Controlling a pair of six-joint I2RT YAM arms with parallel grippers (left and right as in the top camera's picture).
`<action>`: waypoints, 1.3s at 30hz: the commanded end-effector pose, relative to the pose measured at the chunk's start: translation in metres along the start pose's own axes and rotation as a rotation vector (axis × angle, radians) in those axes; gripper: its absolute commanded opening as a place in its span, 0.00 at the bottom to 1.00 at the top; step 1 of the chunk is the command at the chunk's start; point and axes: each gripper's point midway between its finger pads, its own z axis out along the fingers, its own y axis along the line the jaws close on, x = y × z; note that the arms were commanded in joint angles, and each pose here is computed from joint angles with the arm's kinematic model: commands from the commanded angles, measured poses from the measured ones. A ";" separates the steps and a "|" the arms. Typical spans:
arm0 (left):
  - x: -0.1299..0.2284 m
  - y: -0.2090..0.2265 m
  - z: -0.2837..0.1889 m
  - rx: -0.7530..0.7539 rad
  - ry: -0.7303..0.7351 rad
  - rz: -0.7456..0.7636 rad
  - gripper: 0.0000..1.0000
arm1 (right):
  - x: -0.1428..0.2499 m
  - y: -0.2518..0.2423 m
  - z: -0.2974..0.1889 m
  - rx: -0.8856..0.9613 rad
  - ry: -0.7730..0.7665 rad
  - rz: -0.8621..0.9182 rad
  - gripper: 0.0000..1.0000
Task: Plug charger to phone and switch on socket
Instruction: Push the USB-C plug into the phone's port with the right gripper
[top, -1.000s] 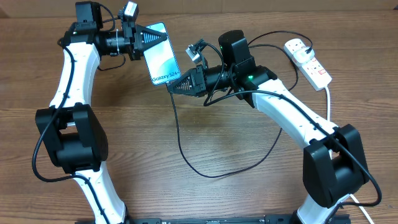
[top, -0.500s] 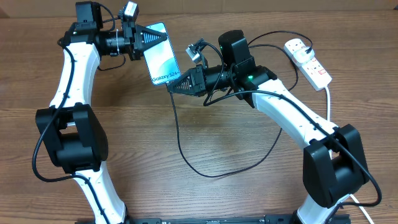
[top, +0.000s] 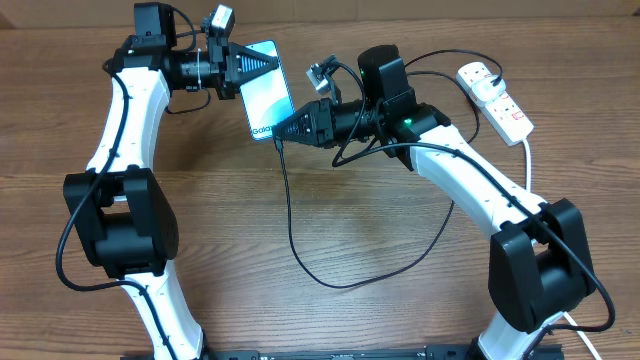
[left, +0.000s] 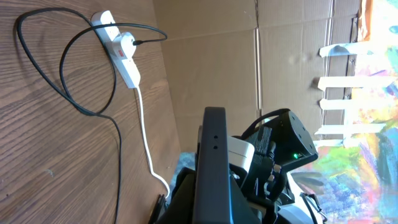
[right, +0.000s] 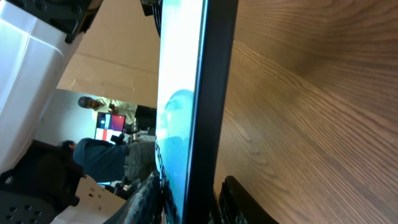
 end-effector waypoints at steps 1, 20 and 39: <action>0.003 -0.010 0.002 0.026 0.013 0.004 0.04 | 0.000 0.011 -0.005 -0.030 0.014 -0.023 0.29; -0.007 0.001 -0.005 -0.041 -0.033 -0.061 0.04 | 0.032 0.010 0.001 -0.048 0.125 -0.054 0.30; -0.002 -0.007 -0.003 0.008 -0.006 0.002 0.04 | 0.021 0.011 0.007 -0.026 0.081 -0.117 0.04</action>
